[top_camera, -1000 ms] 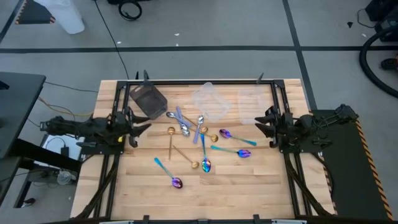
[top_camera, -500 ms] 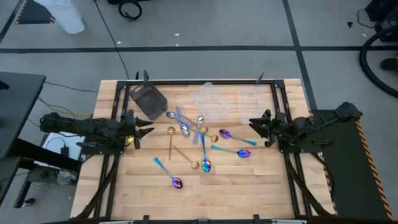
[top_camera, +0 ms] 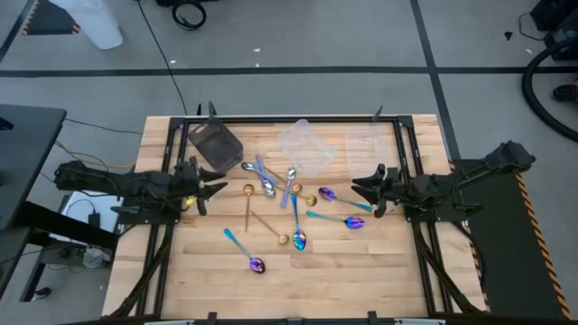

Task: Sort silverware by color (type)
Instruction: Put the blue spoon into the left transparent bin

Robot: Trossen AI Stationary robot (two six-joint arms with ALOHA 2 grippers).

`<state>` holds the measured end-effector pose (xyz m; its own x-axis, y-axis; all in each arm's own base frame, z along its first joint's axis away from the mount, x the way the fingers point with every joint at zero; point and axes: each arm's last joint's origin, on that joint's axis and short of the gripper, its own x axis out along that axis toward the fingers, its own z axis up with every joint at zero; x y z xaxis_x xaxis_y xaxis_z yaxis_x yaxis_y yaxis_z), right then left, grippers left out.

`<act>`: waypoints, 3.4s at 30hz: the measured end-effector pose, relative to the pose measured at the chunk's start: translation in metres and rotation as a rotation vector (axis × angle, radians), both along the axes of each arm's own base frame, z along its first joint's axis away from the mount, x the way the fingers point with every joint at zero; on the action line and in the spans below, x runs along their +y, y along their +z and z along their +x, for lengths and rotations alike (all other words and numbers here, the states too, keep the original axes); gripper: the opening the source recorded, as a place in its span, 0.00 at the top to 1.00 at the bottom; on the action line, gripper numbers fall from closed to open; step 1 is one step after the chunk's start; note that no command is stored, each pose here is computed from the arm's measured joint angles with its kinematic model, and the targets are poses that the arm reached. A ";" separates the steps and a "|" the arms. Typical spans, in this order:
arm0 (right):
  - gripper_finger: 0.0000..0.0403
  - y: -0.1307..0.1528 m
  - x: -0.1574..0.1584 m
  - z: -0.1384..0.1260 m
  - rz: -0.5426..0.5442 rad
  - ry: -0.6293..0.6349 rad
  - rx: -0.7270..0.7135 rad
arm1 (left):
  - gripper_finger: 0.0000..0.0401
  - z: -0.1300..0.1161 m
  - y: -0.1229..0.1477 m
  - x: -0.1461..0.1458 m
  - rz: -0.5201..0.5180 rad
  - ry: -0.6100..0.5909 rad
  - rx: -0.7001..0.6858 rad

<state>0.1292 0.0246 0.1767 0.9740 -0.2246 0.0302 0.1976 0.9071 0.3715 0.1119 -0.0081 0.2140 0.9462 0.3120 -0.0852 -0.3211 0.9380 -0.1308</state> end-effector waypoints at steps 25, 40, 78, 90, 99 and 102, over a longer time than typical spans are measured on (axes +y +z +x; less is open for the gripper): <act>0.67 0.102 0.024 0.090 -0.128 -0.105 0.627 | 0.65 0.012 0.099 0.003 0.094 -0.011 -0.040; 0.67 0.083 0.028 0.145 -0.052 -0.033 0.902 | 0.65 0.012 0.101 0.003 0.154 -0.014 -0.020; 0.67 -0.034 0.035 0.200 -0.005 0.148 1.588 | 0.65 0.024 0.092 0.002 0.180 0.017 0.067; 0.67 -0.039 0.030 0.196 0.137 0.168 1.596 | 0.65 0.024 0.092 0.002 0.180 0.017 0.067; 0.71 -0.043 0.024 0.193 0.205 0.186 1.607 | 0.65 0.024 0.092 0.002 0.182 0.017 0.067; 0.76 -0.044 0.022 0.194 0.217 0.192 1.606 | 0.65 0.024 0.092 0.002 0.182 0.017 0.067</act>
<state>0.3228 0.0470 0.1330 -0.0162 0.0324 -0.9993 0.3823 0.9237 0.0237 0.1360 -0.0061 0.3061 0.9348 0.3440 -0.0886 -0.3395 0.9385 0.0631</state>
